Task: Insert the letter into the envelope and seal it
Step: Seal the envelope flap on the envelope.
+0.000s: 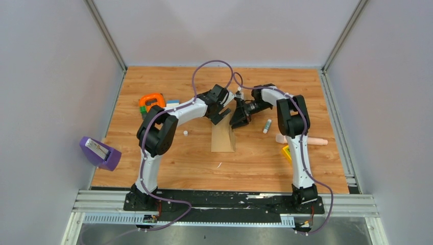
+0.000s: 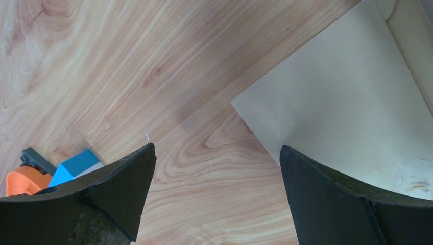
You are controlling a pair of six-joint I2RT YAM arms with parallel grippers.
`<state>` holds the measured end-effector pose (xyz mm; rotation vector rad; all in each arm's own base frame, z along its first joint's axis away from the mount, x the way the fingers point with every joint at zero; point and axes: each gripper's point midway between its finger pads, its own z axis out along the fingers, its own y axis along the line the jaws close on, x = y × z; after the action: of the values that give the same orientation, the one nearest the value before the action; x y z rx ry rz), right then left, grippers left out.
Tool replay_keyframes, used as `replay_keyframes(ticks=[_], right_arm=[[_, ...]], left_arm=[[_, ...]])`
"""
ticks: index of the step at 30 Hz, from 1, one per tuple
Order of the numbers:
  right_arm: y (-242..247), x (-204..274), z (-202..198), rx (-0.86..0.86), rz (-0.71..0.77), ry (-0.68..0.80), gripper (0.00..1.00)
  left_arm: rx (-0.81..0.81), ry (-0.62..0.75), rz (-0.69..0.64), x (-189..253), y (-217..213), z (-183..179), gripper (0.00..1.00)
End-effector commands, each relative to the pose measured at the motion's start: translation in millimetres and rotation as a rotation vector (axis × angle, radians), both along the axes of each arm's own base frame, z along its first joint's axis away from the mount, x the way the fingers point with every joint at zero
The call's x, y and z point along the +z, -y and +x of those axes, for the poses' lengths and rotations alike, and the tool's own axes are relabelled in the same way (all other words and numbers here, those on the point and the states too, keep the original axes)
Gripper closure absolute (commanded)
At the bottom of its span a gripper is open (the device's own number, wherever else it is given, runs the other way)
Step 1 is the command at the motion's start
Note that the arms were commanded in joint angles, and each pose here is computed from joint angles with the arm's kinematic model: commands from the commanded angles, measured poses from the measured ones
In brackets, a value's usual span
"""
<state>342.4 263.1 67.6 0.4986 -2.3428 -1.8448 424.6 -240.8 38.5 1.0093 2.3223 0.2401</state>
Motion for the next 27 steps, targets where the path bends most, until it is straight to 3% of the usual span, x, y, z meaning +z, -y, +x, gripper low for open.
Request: replay_keyframes(ticks=[1,11,27], right_arm=[[-14.2,5.1,2.6,0.013,0.076,0.006,0.49],[-28.2,-15.3,-3.8,0.049,0.009,0.003,0.53],[-32.7,-37.3,3.5,0.027,-0.148,0.089,0.91]], left_arm=[[0.007,-0.092,0.073,-33.5,-16.4,-17.5,0.00],[0.008,-0.094,0.071,-32.5,-16.3,-17.9,0.00],[0.009,-0.102,0.059,-33.2,-14.3,-19.3,0.00]])
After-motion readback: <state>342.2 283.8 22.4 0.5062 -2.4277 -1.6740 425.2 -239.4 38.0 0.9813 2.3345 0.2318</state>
